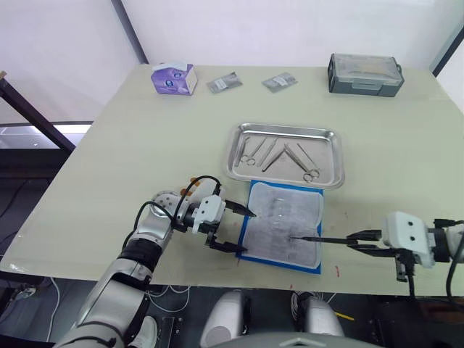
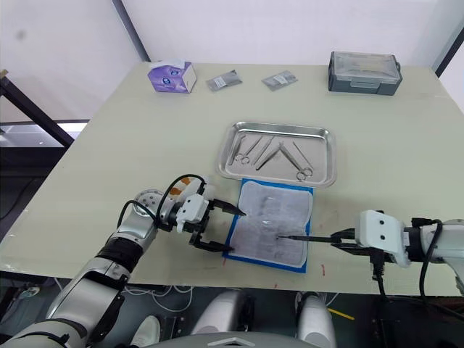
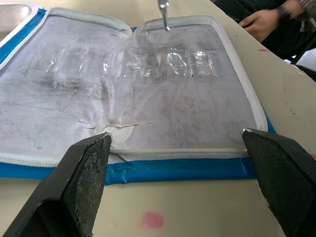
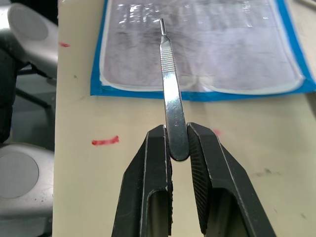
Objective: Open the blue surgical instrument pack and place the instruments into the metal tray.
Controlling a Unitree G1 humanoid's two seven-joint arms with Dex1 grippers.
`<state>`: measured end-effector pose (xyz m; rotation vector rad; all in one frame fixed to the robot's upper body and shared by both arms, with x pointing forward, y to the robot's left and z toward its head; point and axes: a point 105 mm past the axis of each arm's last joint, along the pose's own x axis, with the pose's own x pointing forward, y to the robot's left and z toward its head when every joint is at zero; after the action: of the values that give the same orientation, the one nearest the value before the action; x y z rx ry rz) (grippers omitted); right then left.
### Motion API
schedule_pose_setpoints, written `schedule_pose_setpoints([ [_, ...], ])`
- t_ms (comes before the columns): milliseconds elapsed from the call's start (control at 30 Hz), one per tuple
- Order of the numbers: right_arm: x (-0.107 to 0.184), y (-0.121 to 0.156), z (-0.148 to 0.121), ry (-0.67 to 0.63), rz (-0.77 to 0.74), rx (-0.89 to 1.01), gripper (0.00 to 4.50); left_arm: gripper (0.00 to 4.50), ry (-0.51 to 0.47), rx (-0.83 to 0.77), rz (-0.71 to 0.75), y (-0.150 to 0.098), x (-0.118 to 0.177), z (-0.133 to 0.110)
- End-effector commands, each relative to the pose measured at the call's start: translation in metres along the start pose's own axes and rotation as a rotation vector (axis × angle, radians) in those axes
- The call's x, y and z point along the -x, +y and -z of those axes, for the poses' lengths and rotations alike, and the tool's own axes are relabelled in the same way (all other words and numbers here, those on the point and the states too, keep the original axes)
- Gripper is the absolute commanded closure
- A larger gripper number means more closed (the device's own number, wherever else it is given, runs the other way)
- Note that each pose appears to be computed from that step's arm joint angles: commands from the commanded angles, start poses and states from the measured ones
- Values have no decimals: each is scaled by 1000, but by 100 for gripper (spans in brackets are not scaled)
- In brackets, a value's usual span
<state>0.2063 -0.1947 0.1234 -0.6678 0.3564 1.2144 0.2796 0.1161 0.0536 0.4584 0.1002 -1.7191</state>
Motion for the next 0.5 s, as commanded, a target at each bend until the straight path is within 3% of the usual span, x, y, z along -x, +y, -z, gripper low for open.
schedule_pose_setpoints([
  [33, 15, -6, -2, -10, 25, 2, 447, 0, 148, 156, 58, -27, 2, 42],
  [500, 7, -46, -4, -149, 277, -244, 447, 0, 146, 151, 54, -26, 0, 42],
])
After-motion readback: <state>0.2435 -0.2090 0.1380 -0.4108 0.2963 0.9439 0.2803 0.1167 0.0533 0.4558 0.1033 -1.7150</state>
